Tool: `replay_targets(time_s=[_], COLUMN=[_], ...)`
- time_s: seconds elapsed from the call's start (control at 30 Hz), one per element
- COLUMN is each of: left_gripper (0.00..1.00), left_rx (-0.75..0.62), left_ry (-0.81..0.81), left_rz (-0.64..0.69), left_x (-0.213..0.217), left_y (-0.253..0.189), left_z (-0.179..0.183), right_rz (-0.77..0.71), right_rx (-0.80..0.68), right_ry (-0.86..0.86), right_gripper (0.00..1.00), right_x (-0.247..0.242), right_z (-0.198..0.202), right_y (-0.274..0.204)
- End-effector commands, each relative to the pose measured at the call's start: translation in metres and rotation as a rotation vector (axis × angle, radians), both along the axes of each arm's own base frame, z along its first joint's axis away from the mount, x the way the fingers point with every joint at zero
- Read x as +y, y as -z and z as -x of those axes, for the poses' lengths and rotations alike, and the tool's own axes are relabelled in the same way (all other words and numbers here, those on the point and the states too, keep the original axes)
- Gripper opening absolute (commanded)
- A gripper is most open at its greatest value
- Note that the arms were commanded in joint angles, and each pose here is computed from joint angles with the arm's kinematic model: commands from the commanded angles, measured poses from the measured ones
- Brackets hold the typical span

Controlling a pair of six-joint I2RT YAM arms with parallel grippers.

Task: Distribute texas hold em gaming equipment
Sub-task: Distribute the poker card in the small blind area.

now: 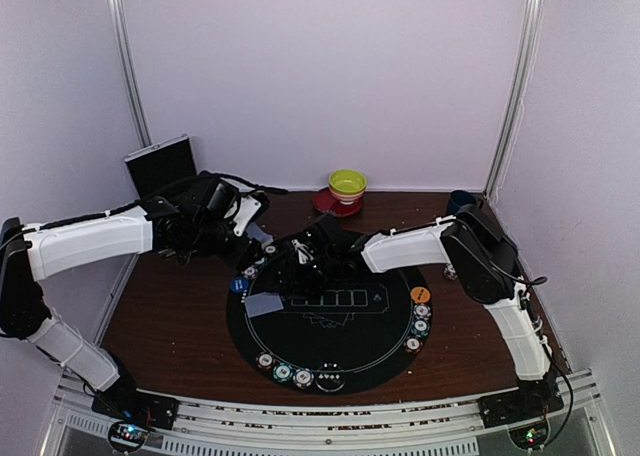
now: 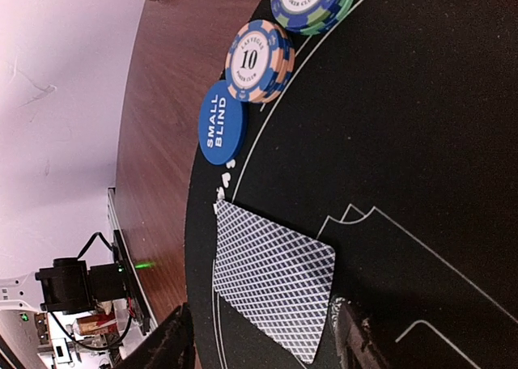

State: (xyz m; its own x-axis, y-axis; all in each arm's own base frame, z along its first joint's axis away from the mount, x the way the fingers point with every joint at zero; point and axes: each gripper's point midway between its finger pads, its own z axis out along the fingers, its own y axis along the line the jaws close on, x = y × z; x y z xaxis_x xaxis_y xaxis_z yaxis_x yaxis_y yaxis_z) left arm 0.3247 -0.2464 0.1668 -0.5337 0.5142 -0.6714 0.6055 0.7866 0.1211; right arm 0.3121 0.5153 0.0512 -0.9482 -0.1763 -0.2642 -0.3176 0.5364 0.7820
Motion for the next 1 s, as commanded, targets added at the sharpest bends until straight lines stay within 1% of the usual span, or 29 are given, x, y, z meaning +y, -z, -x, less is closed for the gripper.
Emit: replay_targets(time_s=[0.0,0.37,0.5,0.97], left_gripper=[0.57,0.57,0.57,0.57], left_rx=[-0.06,-0.062,-0.059,-0.055], left_ry=[0.0,0.005,0.004,0.003], left_rz=[0.053,0.057,0.056,0.057], left_x=[-0.001,-0.002,-0.002,-0.002], left_y=[-0.022,-0.023,-0.022,-0.021], left_z=[-0.005,-0.004,-0.005,-0.004], right_rz=[0.059,0.053,0.037,0.038], right_rx=[-0.032,0.032,0.046,0.007], right_ry=[-0.001,-0.069,-0.089,-0.101], right_gripper=[0.62,0.62,0.62,0.63], right_x=[-0.007,0.013,0.023,0.036], right_z=[0.003,0.034,0.042,0.034], right_y=[0.007,0.027,0.026,0.024])
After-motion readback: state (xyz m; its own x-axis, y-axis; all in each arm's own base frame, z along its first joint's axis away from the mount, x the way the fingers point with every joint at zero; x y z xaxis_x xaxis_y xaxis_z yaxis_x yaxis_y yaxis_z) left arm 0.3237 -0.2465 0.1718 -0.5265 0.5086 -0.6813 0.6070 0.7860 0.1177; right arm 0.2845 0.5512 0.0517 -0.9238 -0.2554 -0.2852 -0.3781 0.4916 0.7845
